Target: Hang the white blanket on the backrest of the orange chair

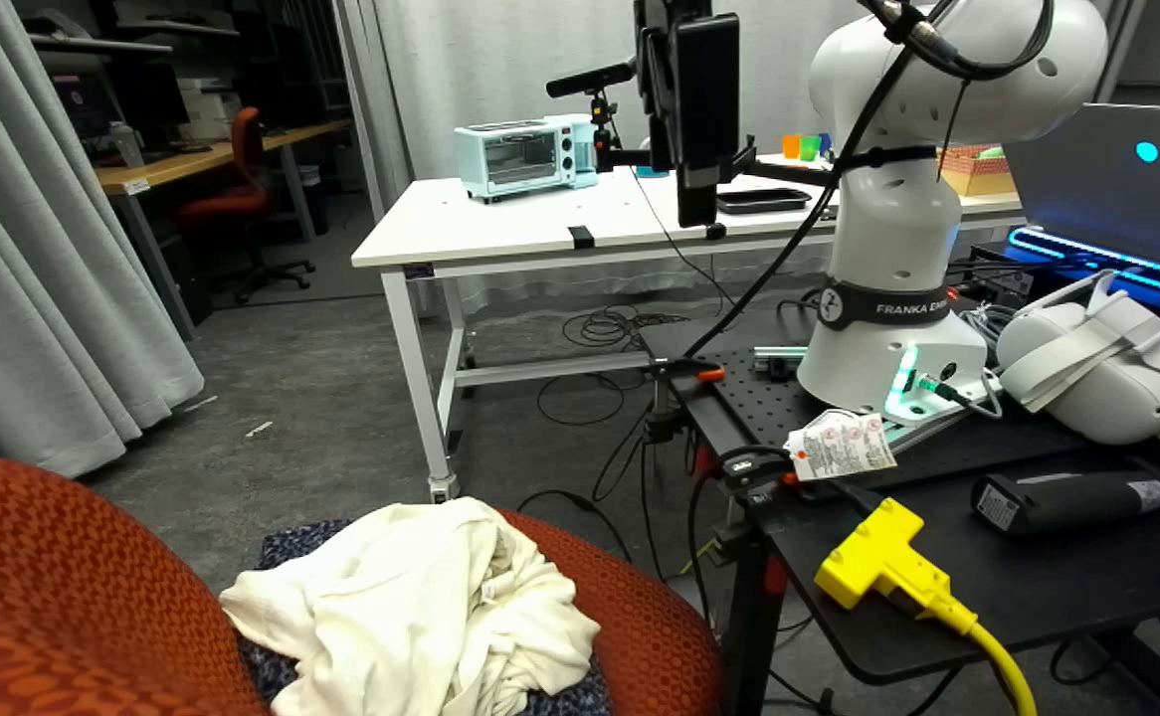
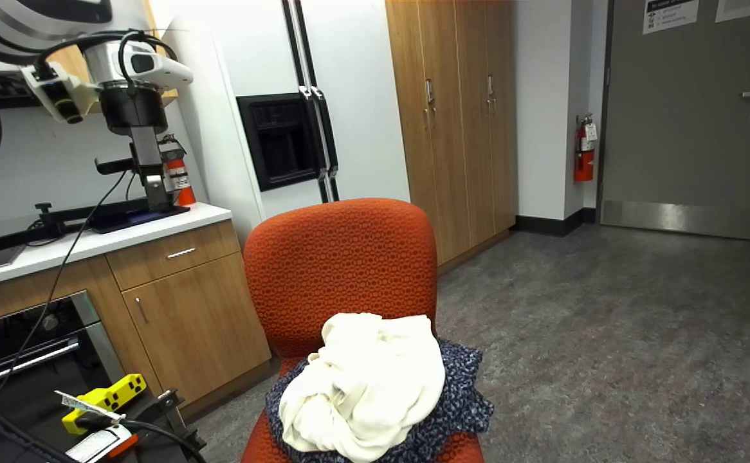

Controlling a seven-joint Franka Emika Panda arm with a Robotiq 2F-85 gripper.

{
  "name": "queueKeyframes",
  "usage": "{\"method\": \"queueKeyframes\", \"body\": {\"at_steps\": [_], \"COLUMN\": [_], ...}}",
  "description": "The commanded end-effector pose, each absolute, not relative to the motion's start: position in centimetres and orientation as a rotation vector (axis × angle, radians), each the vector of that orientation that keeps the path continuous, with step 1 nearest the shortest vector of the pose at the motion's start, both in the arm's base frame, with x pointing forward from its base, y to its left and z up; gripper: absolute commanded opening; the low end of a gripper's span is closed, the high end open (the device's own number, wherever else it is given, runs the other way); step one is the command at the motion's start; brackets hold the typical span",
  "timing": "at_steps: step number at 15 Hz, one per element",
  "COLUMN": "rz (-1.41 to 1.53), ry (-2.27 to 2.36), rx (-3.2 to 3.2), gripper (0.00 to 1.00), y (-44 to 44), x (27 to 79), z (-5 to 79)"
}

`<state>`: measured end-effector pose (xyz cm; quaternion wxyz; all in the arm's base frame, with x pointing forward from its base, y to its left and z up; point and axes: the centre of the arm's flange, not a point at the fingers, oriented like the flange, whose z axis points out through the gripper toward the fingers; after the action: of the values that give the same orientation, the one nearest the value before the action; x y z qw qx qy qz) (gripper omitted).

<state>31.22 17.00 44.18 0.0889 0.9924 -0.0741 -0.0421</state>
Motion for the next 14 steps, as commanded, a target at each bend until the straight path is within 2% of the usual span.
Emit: {"method": "queueKeyframes", "body": {"at_steps": [1, 14], "rz": [-0.126, -0.044], "ry": [-0.221, -0.25], "rx": [2.952, 2.925], "gripper": [1.0, 1.0], "y": [17.0, 16.95], "x": [31.23, 31.59], "z": [44.15, 43.97]}}
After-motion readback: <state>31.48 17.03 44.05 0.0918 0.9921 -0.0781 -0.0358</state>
